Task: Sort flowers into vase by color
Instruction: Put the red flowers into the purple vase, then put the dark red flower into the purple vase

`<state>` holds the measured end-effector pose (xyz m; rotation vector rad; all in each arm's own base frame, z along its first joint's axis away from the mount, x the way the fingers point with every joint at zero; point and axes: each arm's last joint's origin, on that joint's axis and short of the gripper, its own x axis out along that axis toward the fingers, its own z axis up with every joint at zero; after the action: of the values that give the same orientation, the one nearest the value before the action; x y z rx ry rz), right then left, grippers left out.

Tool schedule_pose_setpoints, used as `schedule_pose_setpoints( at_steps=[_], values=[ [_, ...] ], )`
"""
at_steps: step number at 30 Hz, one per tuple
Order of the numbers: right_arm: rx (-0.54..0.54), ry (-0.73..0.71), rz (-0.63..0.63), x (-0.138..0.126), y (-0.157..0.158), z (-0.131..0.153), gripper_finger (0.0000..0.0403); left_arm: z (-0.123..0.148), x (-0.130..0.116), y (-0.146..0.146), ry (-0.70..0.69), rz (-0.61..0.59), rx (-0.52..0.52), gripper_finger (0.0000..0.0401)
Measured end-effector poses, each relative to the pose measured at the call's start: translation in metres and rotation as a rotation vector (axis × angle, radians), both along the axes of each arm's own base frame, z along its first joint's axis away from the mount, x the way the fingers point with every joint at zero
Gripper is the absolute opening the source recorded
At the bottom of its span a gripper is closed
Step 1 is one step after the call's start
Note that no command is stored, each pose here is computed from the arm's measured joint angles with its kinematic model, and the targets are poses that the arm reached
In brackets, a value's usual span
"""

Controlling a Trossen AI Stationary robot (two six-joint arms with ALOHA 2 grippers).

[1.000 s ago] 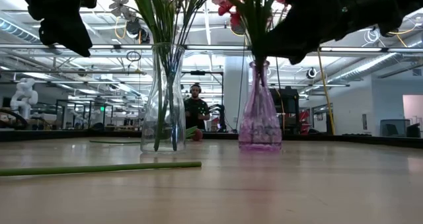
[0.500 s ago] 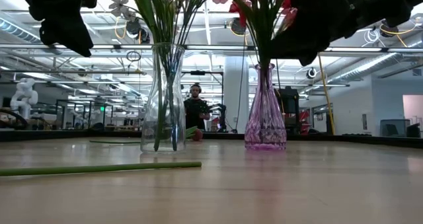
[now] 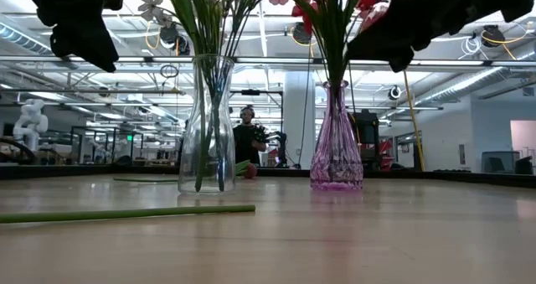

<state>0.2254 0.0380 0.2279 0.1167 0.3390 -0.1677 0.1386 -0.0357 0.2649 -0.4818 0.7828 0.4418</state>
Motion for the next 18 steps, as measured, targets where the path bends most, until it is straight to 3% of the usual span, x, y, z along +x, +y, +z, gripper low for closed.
schedule_pose_setpoints(
  at_steps=[5,10,18],
  values=[
    [0.043,0.075,0.023,-0.017,-0.002,0.003,0.011,0.0,0.0,0.0,-0.001,0.0,-0.001,0.016],
    [0.232,0.179,0.031,-0.038,-0.004,0.002,0.011,0.0,0.003,-0.001,-0.013,0.001,-0.004,0.016],
    [0.559,0.393,-0.237,-0.075,-0.011,-0.008,0.0109,-0.01,0.015,0.004,0.087,-0.012,0.079,0.016]
  ],
)
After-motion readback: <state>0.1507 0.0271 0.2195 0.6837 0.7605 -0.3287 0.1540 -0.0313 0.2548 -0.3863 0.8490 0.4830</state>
